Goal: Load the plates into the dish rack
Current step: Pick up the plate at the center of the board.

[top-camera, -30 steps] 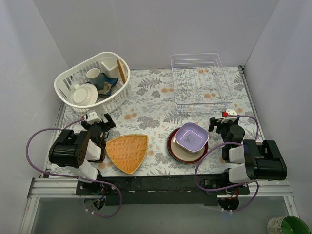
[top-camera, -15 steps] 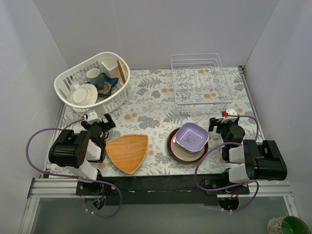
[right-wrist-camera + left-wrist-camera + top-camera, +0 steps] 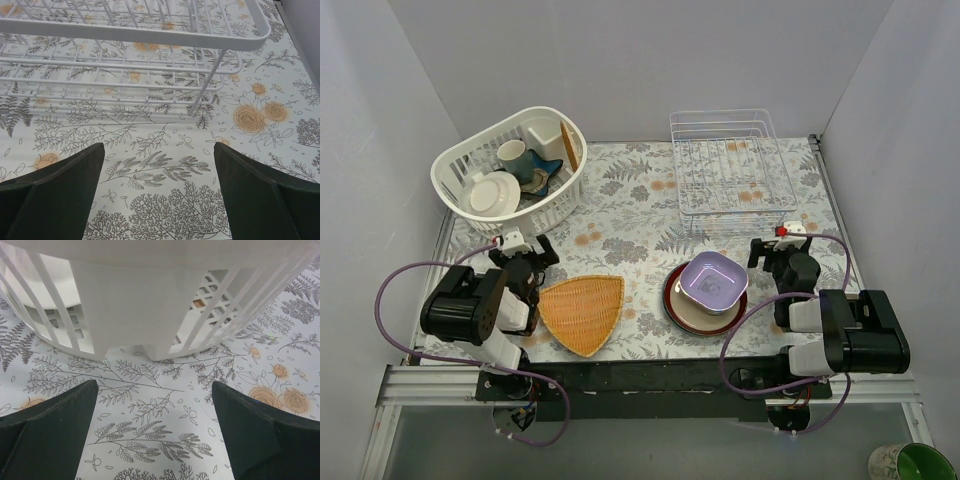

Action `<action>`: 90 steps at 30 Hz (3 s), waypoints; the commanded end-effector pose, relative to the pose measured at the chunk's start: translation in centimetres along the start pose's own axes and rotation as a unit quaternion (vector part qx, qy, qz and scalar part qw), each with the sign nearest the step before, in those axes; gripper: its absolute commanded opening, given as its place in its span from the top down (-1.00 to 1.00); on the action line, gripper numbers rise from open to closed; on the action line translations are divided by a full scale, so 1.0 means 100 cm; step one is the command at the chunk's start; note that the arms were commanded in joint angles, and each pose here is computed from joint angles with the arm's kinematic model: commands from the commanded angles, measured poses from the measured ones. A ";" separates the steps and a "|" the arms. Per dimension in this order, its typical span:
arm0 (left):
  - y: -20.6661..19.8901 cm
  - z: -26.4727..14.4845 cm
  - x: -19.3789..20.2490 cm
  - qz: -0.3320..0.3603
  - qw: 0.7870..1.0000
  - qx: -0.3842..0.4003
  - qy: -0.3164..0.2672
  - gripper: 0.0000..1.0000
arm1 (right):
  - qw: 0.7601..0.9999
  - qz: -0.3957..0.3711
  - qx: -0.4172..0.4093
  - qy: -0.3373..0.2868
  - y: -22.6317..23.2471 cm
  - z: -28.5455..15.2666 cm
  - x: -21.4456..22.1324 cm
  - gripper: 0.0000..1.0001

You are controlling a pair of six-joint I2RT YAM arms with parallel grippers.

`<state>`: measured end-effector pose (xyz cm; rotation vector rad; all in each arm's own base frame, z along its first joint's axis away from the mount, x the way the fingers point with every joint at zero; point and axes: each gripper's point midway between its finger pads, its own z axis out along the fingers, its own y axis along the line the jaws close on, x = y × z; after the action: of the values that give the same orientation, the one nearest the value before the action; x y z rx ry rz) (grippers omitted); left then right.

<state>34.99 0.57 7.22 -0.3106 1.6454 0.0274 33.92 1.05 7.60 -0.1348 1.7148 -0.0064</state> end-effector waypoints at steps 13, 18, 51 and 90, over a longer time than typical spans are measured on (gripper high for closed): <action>-0.010 -0.004 -0.045 0.001 0.997 0.017 -0.075 -0.96 | 0.999 -0.001 -0.015 -0.041 0.031 0.018 -0.108 -0.97; -0.029 0.016 -0.071 -0.017 0.999 0.017 -0.037 -0.96 | 0.999 0.005 -0.049 -0.012 0.053 0.031 -0.137 -0.97; -0.100 -0.040 -0.204 -0.122 0.982 0.121 0.079 -0.96 | 0.987 0.138 -0.054 0.058 0.081 0.017 -0.155 -0.97; -0.278 -0.150 -0.064 -0.085 0.892 0.316 0.313 -0.96 | 0.940 0.124 0.004 0.317 0.088 -0.076 -0.071 -0.86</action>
<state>27.29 -26.59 19.35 0.0701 2.1732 -0.7533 27.89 10.39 16.48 0.0619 2.3251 0.1550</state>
